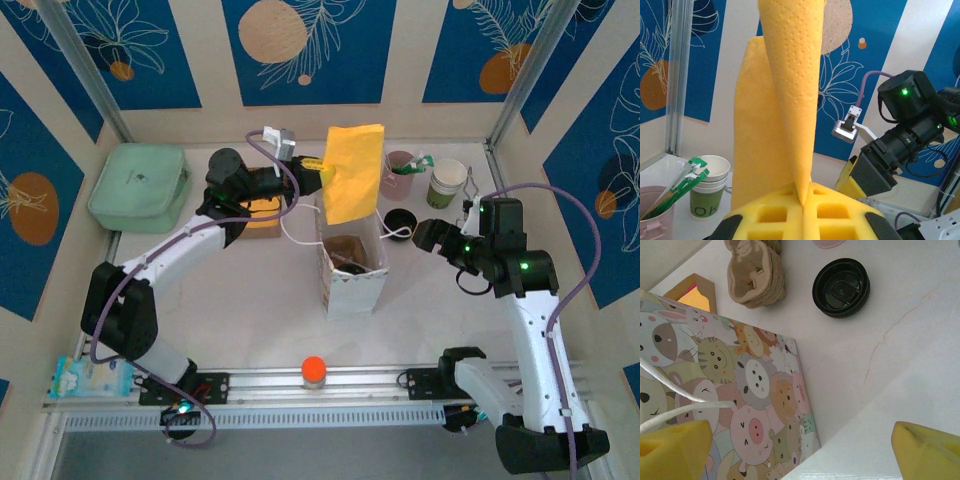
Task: Pack the takeout coffee
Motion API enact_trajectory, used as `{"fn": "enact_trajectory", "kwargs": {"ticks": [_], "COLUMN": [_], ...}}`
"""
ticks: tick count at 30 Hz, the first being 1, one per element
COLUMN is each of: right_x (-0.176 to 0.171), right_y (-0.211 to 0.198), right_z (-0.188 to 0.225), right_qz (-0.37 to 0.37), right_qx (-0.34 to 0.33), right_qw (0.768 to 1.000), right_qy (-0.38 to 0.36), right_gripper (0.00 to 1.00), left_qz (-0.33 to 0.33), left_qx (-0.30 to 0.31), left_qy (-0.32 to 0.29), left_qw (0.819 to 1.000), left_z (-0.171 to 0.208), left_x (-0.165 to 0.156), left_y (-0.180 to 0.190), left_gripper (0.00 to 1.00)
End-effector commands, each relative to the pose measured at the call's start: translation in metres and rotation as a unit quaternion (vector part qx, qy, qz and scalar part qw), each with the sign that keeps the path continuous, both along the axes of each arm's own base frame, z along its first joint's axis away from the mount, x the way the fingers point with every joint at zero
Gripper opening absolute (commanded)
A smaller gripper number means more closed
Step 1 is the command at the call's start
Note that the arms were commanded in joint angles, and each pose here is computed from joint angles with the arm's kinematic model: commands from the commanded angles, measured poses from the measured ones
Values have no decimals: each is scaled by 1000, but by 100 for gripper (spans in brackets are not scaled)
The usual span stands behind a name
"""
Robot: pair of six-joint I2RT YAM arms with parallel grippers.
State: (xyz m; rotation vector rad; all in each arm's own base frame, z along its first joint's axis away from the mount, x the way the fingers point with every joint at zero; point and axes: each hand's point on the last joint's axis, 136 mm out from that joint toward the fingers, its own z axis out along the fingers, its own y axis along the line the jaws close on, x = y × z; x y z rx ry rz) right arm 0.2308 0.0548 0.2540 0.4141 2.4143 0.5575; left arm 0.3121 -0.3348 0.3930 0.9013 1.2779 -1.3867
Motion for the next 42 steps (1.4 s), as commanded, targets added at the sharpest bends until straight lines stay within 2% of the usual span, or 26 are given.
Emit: {"fn": "enact_trajectory", "kwargs": {"ticks": [1,32,42], "right_x": [-8,-6,-5], "right_y": [4,9,11], "right_z": [6,1,-1], "right_qz": [4,8,10], "right_qx": [14,26,30], "right_qw": [1000,1000,999], "right_qy": [-2,3,5], "right_gripper": [93,93,92], "left_qz": [-12,53,71], "left_qx": [8,28,28], "left_qy": [-28,-73,-74], "left_qw": [1000,995,994], "left_z": [-3,-31,-39], "left_x": [-10,2,4], "left_y": [-1,8,11], "left_gripper": [0,0,6]}}
